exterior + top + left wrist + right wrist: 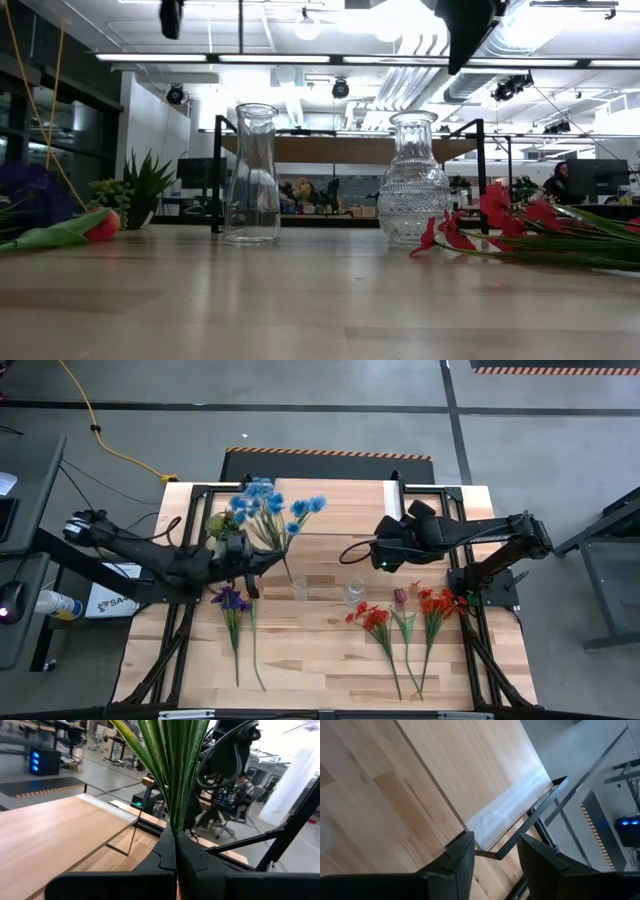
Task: Pick and place flowers into a vace then onto a shelf
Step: Put the blue flower into the left transparent crystal vase
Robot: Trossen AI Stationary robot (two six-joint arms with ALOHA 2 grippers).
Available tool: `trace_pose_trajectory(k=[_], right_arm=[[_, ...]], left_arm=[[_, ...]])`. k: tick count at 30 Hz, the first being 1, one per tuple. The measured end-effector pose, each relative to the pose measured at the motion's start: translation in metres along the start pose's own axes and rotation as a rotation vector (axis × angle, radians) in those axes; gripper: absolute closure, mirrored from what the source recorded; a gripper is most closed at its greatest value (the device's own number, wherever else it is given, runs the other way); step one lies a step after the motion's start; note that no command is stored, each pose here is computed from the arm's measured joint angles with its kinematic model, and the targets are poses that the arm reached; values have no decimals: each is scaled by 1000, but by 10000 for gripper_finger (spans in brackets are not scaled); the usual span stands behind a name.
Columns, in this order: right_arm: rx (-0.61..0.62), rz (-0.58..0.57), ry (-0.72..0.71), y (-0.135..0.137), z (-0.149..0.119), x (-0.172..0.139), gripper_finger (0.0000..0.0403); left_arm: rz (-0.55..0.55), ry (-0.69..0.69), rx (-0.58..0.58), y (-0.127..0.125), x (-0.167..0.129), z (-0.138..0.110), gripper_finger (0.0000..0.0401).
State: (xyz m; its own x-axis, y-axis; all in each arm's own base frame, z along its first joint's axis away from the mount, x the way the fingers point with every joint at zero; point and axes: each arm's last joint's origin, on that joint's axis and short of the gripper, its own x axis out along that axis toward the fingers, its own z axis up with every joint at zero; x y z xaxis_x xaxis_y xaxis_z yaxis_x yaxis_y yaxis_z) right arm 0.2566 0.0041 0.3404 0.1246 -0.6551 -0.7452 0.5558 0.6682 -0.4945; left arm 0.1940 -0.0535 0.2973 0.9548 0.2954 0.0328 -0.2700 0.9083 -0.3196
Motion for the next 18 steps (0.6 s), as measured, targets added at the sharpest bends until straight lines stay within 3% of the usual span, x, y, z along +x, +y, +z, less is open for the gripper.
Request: trace_pose_trajectory(k=[9,18], right_arm=[[55,21,-28,2,3,0,263],[97,33,-41,4,5,0,263]], left_arm=[[54,-10,62,-19,-19,-6,374],[89,0,127,-23,-14,-14,374]])
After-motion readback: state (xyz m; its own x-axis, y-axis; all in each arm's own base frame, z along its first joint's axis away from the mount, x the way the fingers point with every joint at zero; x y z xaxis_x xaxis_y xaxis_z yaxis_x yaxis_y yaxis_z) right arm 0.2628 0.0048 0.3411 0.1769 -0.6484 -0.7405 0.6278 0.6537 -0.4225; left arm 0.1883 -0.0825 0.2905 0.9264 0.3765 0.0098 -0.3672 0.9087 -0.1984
